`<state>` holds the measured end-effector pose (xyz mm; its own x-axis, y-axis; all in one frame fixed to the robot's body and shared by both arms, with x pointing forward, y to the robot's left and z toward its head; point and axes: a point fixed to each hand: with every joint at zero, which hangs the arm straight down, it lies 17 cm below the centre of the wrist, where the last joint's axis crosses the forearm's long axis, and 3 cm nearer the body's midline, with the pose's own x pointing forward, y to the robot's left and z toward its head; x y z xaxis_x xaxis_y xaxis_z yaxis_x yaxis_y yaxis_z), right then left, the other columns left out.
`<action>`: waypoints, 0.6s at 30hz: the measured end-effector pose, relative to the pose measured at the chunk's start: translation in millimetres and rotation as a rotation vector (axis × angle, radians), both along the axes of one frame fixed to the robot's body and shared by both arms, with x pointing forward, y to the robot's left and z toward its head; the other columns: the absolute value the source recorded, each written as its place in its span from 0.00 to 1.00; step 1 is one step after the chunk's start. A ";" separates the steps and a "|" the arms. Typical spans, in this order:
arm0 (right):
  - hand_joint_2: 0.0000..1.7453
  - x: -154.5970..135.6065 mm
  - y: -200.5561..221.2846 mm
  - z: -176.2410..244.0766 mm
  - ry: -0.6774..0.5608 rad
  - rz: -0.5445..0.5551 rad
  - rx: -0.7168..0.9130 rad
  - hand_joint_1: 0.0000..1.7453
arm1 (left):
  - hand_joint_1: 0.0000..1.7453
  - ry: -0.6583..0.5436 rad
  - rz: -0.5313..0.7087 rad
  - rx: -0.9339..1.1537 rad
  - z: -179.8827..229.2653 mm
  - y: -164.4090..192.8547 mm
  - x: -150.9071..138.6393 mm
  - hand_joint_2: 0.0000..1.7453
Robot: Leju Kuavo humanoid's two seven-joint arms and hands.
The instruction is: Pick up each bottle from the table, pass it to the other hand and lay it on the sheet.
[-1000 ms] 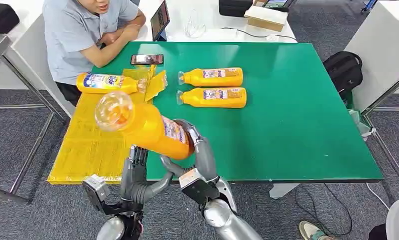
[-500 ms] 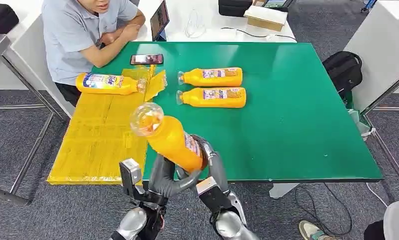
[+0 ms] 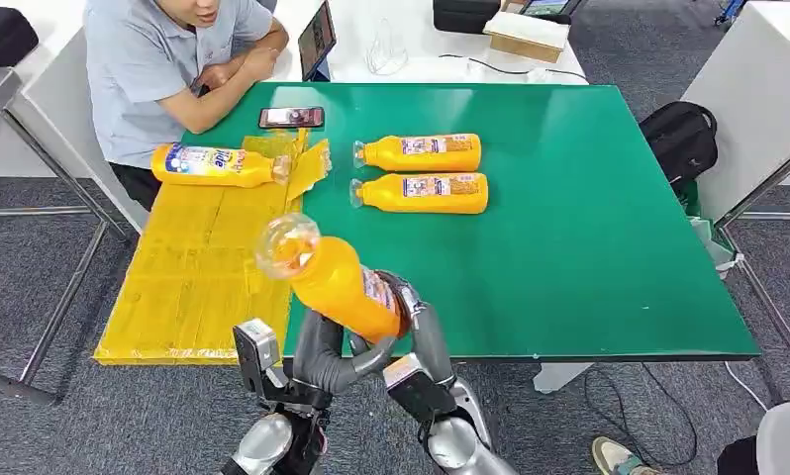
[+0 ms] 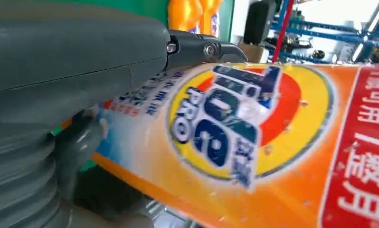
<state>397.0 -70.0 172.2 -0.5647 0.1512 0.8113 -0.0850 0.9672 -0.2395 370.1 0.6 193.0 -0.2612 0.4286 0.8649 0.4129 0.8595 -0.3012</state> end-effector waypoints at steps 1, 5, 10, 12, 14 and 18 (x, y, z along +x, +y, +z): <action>1.00 -1.0 2.5 -1.0 -0.005 0.002 -0.014 1.00 | 0.00 0.002 0.003 0.000 -0.3 0.6 0.5 1.00; 1.00 -6.4 14.8 -4.4 -0.028 0.018 -0.066 1.00 | 0.00 0.015 0.019 -0.007 -1.8 4.3 3.4 1.00; 1.00 -10.7 28.8 -9.7 -0.052 0.027 -0.124 1.00 | 0.91 0.049 0.039 -0.029 -5.5 11.7 9.1 1.00; 1.00 -11.6 35.4 -12.7 -0.049 0.040 -0.134 1.00 | 0.99 0.075 0.043 -0.050 -8.7 14.9 11.6 1.00; 1.00 -10.8 40.5 -16.1 -0.036 0.053 -0.132 1.00 | 1.00 0.108 0.044 -0.080 -11.8 18.7 13.8 1.00; 1.00 -9.8 48.2 -21.3 -0.033 0.067 -0.154 0.22 | 1.00 0.150 0.046 -0.124 -16.1 25.4 16.6 1.00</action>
